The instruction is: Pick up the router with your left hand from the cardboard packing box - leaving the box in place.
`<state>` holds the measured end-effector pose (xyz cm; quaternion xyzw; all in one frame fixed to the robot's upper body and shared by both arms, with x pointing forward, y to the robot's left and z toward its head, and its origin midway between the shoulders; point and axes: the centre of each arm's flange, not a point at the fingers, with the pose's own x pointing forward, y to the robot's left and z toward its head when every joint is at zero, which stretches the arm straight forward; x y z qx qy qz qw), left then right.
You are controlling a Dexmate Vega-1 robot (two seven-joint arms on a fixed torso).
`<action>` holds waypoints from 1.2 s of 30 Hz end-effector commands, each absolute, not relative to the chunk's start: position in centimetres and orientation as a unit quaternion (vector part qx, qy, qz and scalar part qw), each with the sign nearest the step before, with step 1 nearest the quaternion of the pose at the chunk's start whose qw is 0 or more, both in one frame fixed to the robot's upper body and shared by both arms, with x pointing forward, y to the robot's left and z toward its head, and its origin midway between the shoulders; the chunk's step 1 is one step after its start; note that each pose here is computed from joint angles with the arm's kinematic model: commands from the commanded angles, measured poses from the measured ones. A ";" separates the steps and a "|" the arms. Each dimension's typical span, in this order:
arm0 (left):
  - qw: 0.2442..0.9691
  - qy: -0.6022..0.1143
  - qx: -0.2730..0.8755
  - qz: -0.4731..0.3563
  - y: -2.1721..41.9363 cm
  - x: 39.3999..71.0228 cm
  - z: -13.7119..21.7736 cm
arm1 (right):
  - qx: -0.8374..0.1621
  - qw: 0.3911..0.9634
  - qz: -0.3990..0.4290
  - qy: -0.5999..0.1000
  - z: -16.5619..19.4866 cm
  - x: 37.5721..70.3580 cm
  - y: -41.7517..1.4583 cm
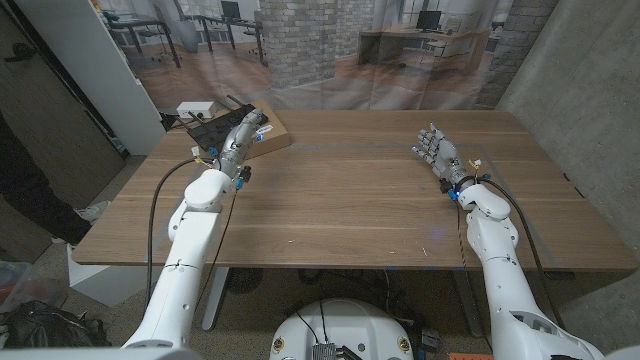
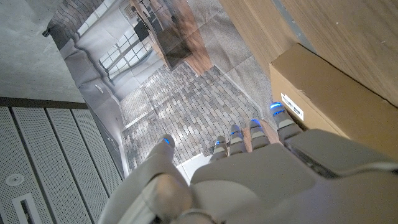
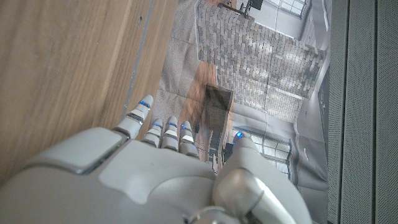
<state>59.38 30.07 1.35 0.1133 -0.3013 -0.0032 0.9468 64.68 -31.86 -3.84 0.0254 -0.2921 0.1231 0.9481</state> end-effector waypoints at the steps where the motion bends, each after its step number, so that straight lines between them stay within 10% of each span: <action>1: 0.946 -0.300 0.120 0.024 31.6 58.3 2.2 | 0.023 0.948 0.120 -0.293 -3.6 64.6 -32.2; 36: 0.948 -0.291 0.107 0.072 36.3 56.5 3.5 | 0.021 0.948 0.122 -0.293 -3.6 64.4 -31.8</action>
